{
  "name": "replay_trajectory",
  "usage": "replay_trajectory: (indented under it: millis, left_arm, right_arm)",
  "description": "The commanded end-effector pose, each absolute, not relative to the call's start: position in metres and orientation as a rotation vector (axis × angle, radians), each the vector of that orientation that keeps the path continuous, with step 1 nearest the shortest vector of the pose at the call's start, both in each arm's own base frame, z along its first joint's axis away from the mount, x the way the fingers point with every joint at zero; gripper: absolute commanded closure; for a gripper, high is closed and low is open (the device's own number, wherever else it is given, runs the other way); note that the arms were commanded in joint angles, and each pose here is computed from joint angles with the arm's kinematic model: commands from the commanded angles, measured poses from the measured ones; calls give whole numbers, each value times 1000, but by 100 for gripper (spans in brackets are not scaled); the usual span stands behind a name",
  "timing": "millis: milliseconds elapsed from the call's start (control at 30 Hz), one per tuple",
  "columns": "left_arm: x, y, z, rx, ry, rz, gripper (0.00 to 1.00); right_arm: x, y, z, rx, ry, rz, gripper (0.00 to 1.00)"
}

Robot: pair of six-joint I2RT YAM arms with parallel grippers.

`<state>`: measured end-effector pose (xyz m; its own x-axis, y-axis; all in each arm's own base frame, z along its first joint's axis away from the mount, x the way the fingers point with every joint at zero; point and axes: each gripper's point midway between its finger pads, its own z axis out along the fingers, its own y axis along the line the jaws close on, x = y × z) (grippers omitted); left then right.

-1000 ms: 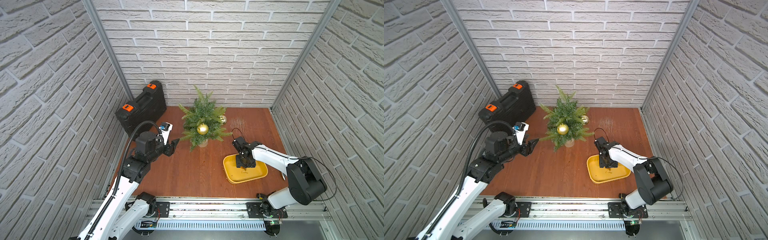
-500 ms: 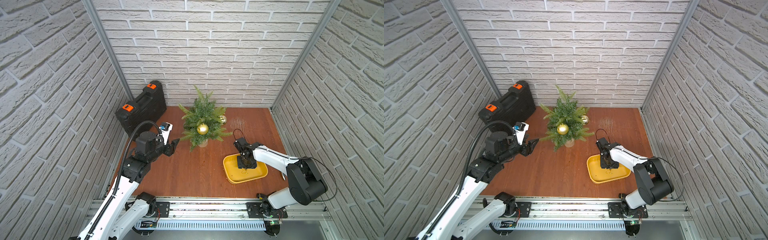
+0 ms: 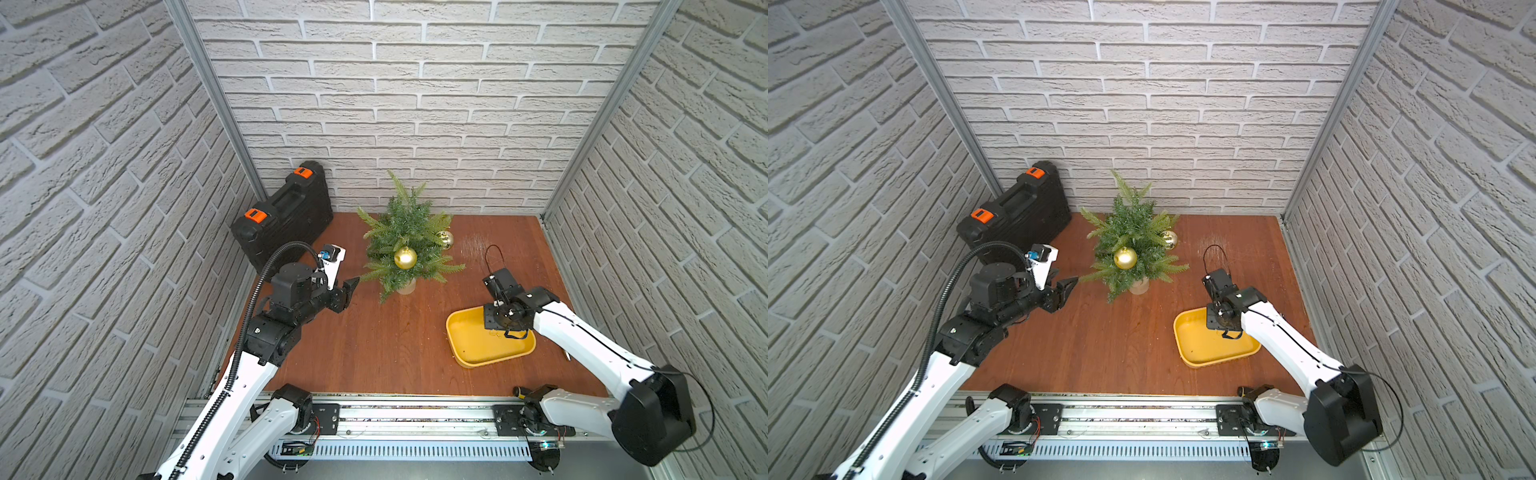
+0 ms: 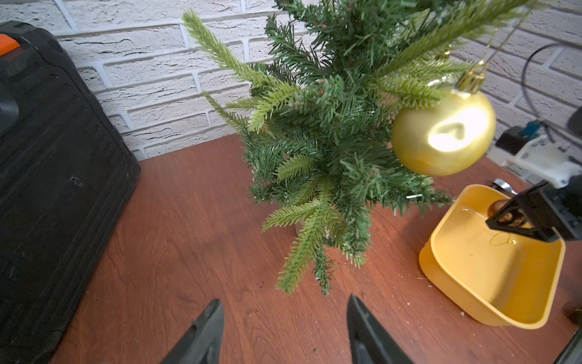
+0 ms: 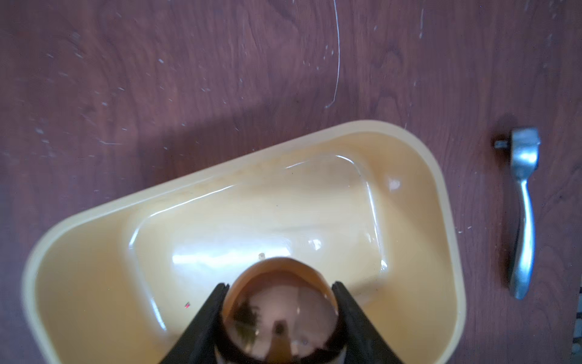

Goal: Decorate the small christmas tree with ornaments
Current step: Pick up an ornament from the container, then hang an ornament on the christmas tree.

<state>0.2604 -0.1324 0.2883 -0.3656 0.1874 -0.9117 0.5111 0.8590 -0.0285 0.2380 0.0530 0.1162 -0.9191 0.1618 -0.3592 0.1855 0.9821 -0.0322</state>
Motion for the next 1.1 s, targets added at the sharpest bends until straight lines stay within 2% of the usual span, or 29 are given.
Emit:
replay_trajectory:
  millis: [0,333,667,867,1067]
  left_arm:
    - [264,-134,291,511,1923,-383,37]
    - [264,-134,291,508,1923,-391,37]
    - [264,-133,291,510,1922,-389,37]
    - [264,-134,291,511,1921,-393,37]
    - [263,-134,290,512,1920,-391,37]
  right_arm:
    - [232,61,149,243,2711,12,52]
    - [236,112,236,39,2521,251,52]
    - [249,178,293,-137,2363,516,52]
    - [265,180,306,-134,2329,444,53]
    - [280,144,317,-20,2239,224,54]
